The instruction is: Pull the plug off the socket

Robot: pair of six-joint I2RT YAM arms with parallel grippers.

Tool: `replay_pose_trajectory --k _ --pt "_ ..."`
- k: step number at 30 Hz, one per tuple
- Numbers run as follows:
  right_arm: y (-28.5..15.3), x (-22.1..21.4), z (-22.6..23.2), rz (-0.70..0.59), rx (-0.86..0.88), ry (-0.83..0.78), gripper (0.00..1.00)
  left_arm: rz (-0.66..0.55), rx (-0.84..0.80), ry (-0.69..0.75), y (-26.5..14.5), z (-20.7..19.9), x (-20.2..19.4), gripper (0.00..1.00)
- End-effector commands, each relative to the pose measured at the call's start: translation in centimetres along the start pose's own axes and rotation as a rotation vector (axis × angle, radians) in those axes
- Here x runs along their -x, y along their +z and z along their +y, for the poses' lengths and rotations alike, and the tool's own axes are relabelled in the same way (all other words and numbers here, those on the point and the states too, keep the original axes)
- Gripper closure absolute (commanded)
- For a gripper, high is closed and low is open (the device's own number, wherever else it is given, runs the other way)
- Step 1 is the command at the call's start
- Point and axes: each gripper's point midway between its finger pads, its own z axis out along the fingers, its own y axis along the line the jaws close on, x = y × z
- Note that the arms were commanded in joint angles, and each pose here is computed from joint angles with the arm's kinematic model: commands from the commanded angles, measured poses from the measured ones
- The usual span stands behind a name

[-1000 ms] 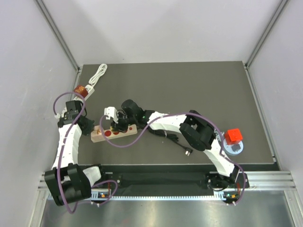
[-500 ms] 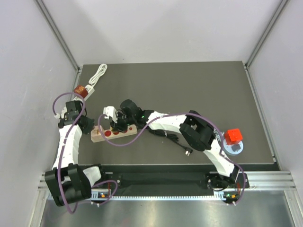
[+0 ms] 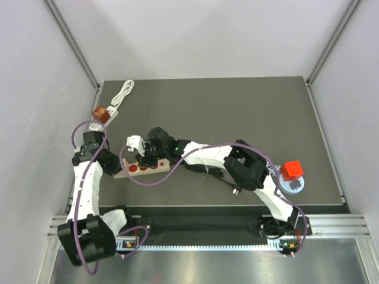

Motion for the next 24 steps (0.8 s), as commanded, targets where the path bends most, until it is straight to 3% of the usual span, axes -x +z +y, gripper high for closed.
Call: replay_pose_trajectory --k 1,5,8,11,17,24 --pt "-0.3 5.1 1.0 -0.12 0.002 -0.032 1.0 0.051 0.097 -0.033 0.9 2.3 -1.5 1.0" --pt "-0.6 5.1 1.1 -0.125 -0.004 -0.034 1.0 0.082 0.201 -0.075 2.5 3.9 -2.0 1.0" --pt "-0.8 4.7 1.1 -0.115 -0.01 -0.04 1.0 0.105 0.113 -0.052 2.5 2.1 -2.0 1.0" --pt "-0.7 4.3 1.0 -0.107 -0.009 -0.042 1.0 0.029 0.075 -0.027 1.2 1.3 -0.5 1.0" --pt "-0.7 4.3 1.0 -0.109 -0.008 -0.043 1.0 -0.132 0.149 -0.054 -1.1 2.4 2.4 1.0" --pt "-0.6 4.5 1.3 -0.115 0.0 -0.041 1.0 -0.079 0.187 -0.063 1.1 3.4 1.2 1.0"
